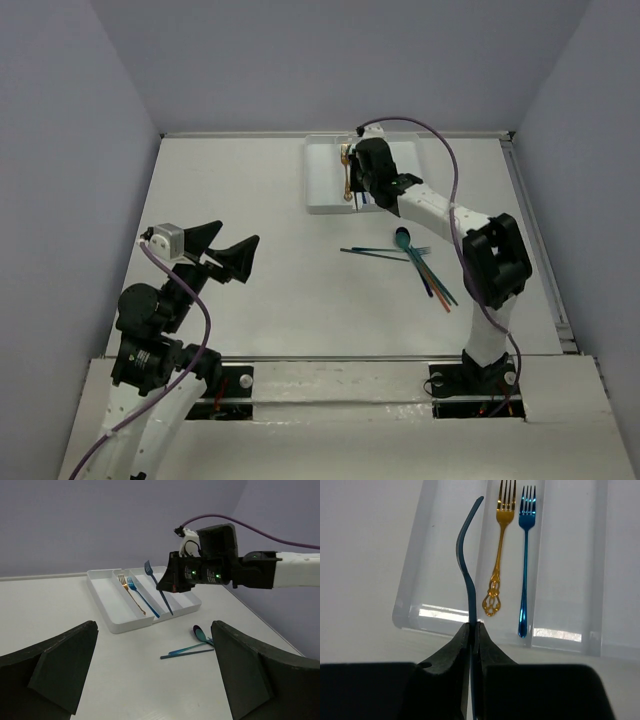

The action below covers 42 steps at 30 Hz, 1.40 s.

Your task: Sort the eating utensils into containers

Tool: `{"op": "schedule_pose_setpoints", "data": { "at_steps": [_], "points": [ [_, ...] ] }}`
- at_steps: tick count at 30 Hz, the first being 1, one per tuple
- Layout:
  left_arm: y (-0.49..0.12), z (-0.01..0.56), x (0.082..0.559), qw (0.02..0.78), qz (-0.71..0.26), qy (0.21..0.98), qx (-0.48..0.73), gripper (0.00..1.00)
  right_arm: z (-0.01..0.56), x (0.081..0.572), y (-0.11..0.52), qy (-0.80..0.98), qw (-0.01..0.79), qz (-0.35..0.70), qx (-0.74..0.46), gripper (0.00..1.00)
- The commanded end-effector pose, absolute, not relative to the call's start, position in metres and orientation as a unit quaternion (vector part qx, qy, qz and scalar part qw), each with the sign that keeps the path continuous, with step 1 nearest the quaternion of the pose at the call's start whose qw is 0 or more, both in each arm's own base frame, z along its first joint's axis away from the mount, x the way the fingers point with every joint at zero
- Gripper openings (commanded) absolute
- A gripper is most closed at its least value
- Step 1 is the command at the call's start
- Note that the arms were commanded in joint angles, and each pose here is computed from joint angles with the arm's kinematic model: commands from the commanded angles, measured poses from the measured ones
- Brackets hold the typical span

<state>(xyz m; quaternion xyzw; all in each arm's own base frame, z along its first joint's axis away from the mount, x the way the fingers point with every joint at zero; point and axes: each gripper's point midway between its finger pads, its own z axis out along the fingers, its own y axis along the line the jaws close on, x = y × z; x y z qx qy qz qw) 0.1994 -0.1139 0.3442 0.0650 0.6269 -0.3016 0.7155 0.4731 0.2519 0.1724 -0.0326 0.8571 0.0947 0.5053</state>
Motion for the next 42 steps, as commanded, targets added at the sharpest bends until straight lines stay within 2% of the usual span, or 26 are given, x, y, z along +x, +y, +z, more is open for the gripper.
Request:
{"op": "schedule_pose_setpoints", "data": {
  "at_steps": [1,2,3,6,11,17,19,21,22,25,27,29,30,31,32,33,34,37,38,39,42],
  "points": [
    [-0.110,0.370,0.193,0.741,-0.305,0.595,0.064,0.99,0.162,0.519,0.258,0.852,0.506,0.111,-0.072,0.00],
    [-0.110,0.370,0.193,0.741,-0.306,0.595,0.065,0.99,0.174,0.533,0.256,0.846,0.516,0.117,-0.067,0.00],
    [-0.110,0.369,0.193,0.741,-0.305,0.595,0.065,0.99,0.157,0.537,0.259,0.855,0.502,0.113,-0.070,0.00],
    [-0.110,0.370,0.192,0.741,-0.305,0.594,0.066,0.99,0.166,0.558,0.255,0.847,0.516,0.110,-0.070,0.00],
    [-0.112,0.368,0.195,0.738,-0.305,0.598,0.069,0.99,0.143,0.587,0.243,0.856,0.503,0.100,-0.064,0.00],
    [-0.111,0.368,0.195,0.739,-0.304,0.598,0.067,0.99,0.131,0.593,0.259,0.861,0.485,0.133,-0.069,0.00],
    [-0.111,0.368,0.196,0.739,-0.302,0.599,0.068,0.99,0.126,0.594,0.261,0.865,0.478,0.136,-0.061,0.04],
    [-0.111,0.368,0.195,0.739,-0.302,0.598,0.067,0.99,0.121,0.592,0.258,0.870,0.472,0.131,-0.054,0.16],
    [-0.111,0.368,0.196,0.739,-0.302,0.599,0.066,0.99,0.123,0.591,0.258,0.869,0.473,0.133,-0.053,0.34],
    [-0.111,0.369,0.195,0.740,-0.303,0.597,0.067,0.99,0.135,0.585,0.254,0.865,0.482,0.134,-0.044,0.58],
    [-0.111,0.369,0.195,0.740,-0.303,0.597,0.068,0.99,0.140,0.578,0.250,0.864,0.484,0.134,-0.040,0.66],
    [-0.111,0.369,0.194,0.740,-0.304,0.596,0.067,0.99,0.172,0.569,0.249,0.849,0.505,0.150,-0.040,0.66],
    [-0.111,0.369,0.194,0.740,-0.304,0.596,0.068,0.99,0.162,0.557,0.245,0.857,0.491,0.150,-0.039,0.66],
    [-0.110,0.371,0.193,0.742,-0.304,0.593,0.067,0.99,0.195,0.548,0.243,0.840,0.516,0.165,-0.036,0.65],
    [-0.110,0.371,0.192,0.743,-0.304,0.593,0.066,0.99,0.174,0.542,0.241,0.849,0.502,0.163,-0.036,0.64],
    [-0.109,0.372,0.191,0.744,-0.304,0.591,0.067,0.99,0.179,0.520,0.233,0.845,0.506,0.170,-0.030,0.62],
    [-0.109,0.372,0.190,0.745,-0.303,0.590,0.066,0.99,0.209,0.505,0.225,0.830,0.529,0.177,-0.023,0.61],
    [-0.109,0.374,0.188,0.747,-0.307,0.585,0.069,0.99,0.205,0.471,0.203,0.828,0.534,0.170,0.006,0.59],
    [-0.110,0.374,0.187,0.747,-0.309,0.585,0.070,0.99,0.176,0.449,0.190,0.846,0.511,0.154,0.013,0.58],
    [-0.110,0.375,0.187,0.747,-0.310,0.584,0.072,0.99,0.193,0.434,0.179,0.836,0.526,0.155,0.031,0.55],
    [-0.112,0.375,0.185,0.745,-0.315,0.584,0.074,0.99,0.152,0.389,0.148,0.863,0.488,0.116,0.059,0.51]
  ]
}}
